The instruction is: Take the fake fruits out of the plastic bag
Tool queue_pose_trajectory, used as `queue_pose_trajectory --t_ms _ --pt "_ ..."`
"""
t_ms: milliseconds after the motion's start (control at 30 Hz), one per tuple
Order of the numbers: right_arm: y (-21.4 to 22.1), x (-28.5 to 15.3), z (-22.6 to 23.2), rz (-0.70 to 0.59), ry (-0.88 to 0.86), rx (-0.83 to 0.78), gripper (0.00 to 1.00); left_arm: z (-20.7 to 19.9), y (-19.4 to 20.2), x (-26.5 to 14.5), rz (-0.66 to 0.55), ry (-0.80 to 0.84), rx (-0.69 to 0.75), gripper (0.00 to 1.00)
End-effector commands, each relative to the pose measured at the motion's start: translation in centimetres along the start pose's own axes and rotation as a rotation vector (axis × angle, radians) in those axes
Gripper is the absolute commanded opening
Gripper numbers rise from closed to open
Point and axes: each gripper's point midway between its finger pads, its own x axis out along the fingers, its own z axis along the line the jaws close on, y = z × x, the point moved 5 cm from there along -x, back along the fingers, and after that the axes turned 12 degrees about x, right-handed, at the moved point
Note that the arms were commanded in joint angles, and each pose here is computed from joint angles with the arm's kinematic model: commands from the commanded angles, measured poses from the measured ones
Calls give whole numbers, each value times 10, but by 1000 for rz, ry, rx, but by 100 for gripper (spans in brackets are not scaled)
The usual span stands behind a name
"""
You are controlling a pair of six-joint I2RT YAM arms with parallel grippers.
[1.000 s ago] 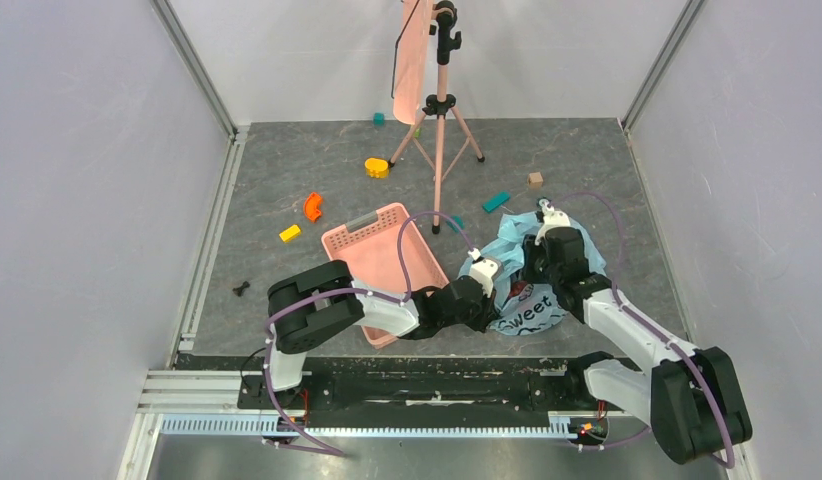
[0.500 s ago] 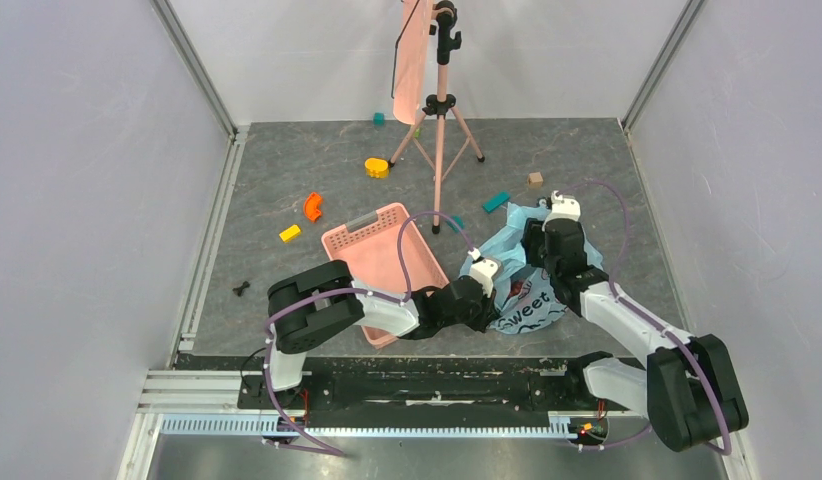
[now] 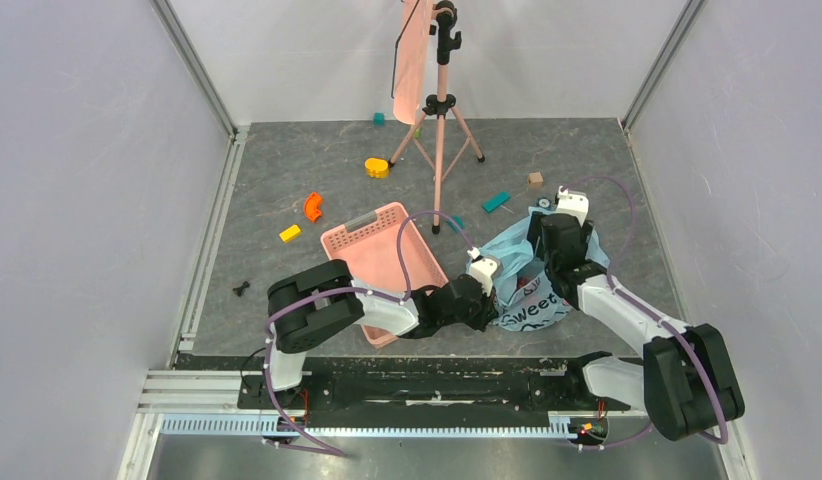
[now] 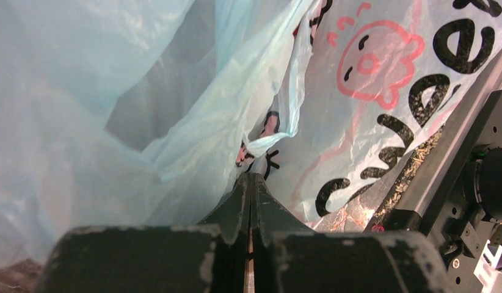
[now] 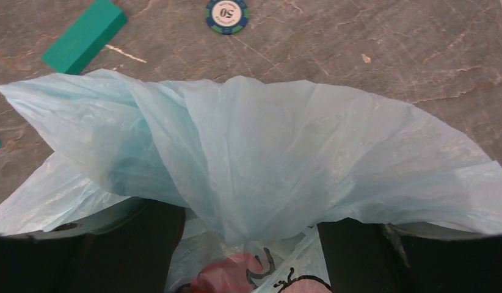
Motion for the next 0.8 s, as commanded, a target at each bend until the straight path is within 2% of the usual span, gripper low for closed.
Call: queue_pose_trajectory --t_ms 0,200,367,600,767 --pt "-11 6 -13 -22 131 6 81 -1 0 0 9 1 -25 2" --pt "3 11 -15 56 145 13 88 1 2 0 13 -4 -24 2" --pt "-1 1 7 82 -57 -10 82 1 -1 -6 2 -1 -25 2" --pt "-59 -56 42 -44 -399 44 87 2 -32 -29 -72 -10 -33 2" --pt "-104 -99 43 -111 -446 75 89 10 -67 -51 -135 -5 -48 3"
